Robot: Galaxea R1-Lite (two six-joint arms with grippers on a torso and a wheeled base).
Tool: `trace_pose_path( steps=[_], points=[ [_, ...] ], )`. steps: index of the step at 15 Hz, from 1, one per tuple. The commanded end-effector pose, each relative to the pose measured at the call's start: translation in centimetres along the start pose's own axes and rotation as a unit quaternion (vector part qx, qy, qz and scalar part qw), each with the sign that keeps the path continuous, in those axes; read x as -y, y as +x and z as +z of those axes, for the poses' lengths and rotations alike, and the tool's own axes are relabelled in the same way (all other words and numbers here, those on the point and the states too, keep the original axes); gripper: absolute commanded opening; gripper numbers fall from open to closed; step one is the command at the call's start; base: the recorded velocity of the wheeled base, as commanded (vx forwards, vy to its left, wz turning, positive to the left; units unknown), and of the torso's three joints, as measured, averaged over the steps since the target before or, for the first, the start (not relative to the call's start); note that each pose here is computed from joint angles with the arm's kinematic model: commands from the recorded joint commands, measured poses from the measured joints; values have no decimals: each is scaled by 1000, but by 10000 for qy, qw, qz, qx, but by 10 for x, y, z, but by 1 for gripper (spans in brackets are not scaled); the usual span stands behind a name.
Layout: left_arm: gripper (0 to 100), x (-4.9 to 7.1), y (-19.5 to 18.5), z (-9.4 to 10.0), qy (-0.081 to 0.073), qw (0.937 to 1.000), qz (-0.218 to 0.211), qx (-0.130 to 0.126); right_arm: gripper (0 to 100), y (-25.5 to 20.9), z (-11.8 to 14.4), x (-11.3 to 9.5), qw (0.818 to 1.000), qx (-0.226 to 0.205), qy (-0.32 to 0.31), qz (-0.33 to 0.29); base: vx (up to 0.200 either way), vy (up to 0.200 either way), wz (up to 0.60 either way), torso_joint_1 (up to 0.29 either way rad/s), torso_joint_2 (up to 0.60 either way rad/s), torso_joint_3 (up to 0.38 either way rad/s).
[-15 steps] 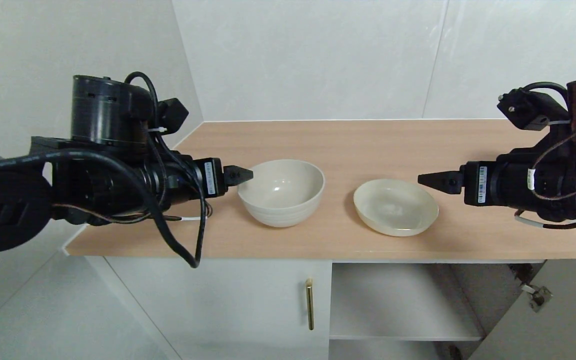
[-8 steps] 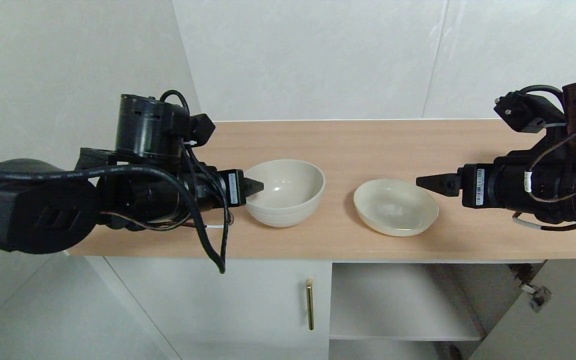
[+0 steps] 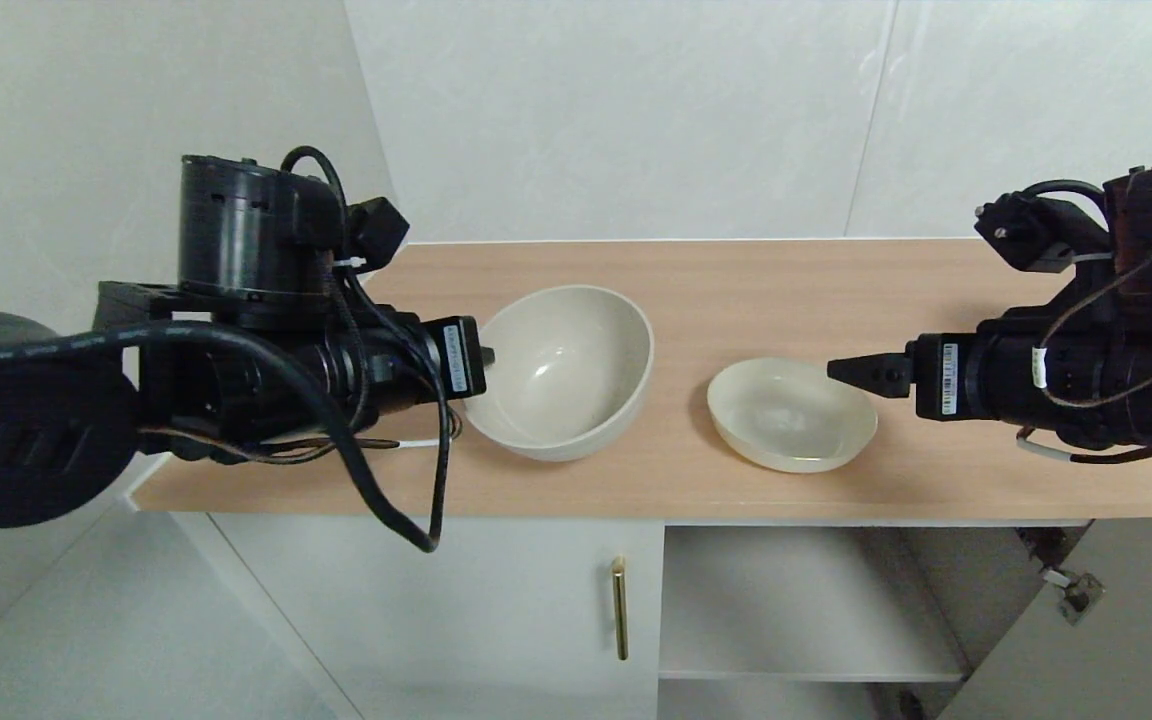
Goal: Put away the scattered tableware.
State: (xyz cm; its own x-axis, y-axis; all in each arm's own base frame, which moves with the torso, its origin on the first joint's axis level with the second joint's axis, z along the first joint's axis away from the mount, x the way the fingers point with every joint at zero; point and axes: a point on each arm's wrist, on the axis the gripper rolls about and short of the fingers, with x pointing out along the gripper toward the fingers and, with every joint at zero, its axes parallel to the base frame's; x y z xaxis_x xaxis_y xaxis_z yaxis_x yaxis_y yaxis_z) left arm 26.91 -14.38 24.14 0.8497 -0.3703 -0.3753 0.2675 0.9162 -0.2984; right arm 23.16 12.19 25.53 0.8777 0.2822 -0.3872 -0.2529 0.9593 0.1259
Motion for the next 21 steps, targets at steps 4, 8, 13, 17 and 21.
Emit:
trace_pose_path(
  steps=[4,8,13,17,21],
  points=[
    [0,4,-55,12,-5,9983,-360,468,100,33,-14,-1,9986,-371,-83,-373,0,0,0,0,0,0],
    [0,4,-64,12,1,9974,-521,506,100,57,-26,1,9965,-656,-114,-504,0,0,0,0,0,0],
    [0,5,-67,13,-7,9971,-541,539,0,70,-31,1,9964,-663,24,-523,0,0,0,0,0,0],
    [0,1,-70,4,2,9976,-566,407,0,65,-27,1,9971,-574,96,-499,0,0,0,0,0,0],
    [0,-4,-86,-7,17,9973,-651,351,0,27,-5,3,9990,-59,285,-349,0,0,0,0,0,0]
  ],
)
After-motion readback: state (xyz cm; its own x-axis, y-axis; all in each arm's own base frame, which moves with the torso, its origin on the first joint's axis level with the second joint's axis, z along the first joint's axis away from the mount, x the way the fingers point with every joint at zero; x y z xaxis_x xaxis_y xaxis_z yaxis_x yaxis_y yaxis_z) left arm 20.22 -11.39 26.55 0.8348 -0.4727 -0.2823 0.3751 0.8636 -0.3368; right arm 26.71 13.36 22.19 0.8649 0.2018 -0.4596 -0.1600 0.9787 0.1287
